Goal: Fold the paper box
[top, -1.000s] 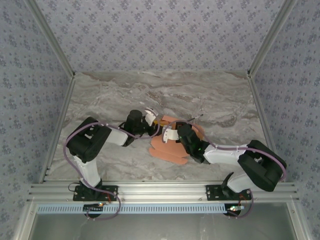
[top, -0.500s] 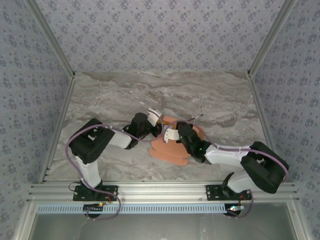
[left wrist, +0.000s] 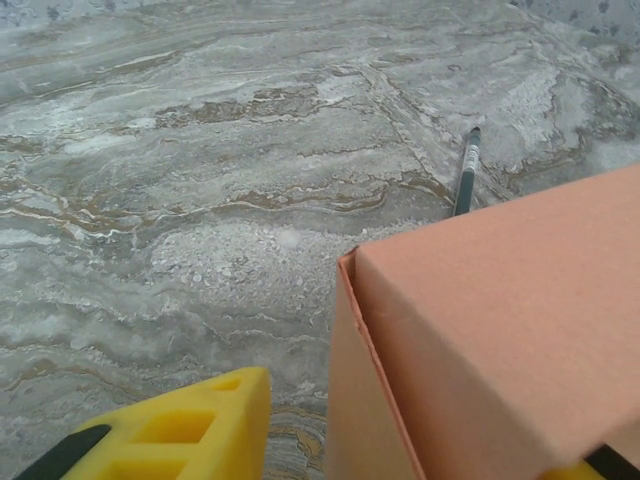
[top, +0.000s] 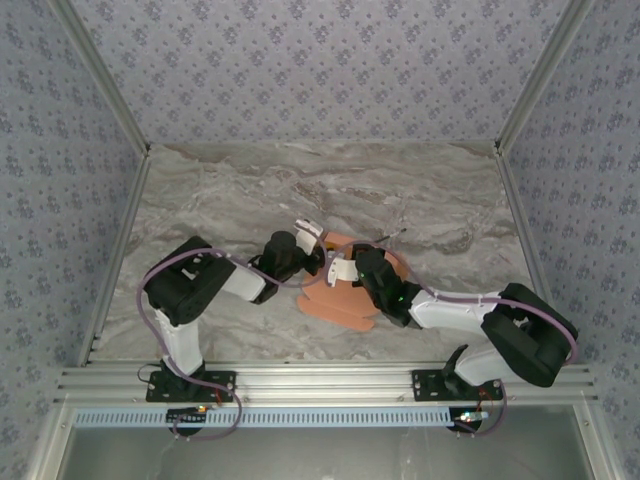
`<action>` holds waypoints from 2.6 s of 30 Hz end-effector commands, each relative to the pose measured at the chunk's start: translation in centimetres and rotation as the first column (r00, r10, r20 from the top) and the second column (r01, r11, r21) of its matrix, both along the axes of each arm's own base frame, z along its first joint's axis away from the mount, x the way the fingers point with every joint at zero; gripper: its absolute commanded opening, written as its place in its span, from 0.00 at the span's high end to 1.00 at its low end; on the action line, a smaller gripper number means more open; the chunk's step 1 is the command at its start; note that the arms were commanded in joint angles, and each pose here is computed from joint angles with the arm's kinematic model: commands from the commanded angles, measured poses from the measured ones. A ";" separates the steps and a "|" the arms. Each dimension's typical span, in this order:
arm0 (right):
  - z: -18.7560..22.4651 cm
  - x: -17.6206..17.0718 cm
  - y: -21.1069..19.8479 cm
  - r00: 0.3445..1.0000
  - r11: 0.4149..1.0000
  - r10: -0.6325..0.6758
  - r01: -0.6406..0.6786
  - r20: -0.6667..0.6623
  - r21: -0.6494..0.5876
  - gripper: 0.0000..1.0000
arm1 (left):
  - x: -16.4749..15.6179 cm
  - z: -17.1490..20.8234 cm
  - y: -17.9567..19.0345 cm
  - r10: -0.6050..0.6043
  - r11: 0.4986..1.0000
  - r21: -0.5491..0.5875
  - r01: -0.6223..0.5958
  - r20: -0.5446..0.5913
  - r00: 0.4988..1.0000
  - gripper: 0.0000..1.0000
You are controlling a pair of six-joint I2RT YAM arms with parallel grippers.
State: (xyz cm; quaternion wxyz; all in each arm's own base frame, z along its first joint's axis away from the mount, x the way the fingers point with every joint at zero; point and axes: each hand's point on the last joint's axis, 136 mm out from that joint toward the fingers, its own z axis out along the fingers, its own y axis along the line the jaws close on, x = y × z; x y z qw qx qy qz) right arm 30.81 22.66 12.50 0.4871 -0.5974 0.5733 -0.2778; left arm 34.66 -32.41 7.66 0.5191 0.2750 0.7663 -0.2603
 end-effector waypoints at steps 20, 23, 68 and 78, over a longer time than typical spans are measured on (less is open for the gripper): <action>-1.1 -1.1 0.4 1.000 1.000 0.009 -0.009 -0.022 -0.007 1.00 | 4.0 -1.9 4.7 0.473 0.881 0.050 -0.471 -0.060 0.879 0.88; -1.2 -1.1 0.3 1.000 1.000 0.006 -0.006 -0.026 -0.006 1.00 | 4.2 -2.1 5.4 0.518 0.855 0.066 -0.515 -0.058 0.853 0.91; -1.0 -0.7 -0.2 0.999 1.000 -0.030 0.030 -0.038 0.008 1.00 | 1.5 -1.9 2.9 0.273 0.962 0.040 -0.272 -0.043 0.961 0.55; -1.2 -1.0 0.0 0.998 0.999 -0.029 0.030 -0.048 0.021 1.00 | 3.0 -2.2 4.3 0.434 0.900 0.006 -0.435 -0.082 0.897 0.66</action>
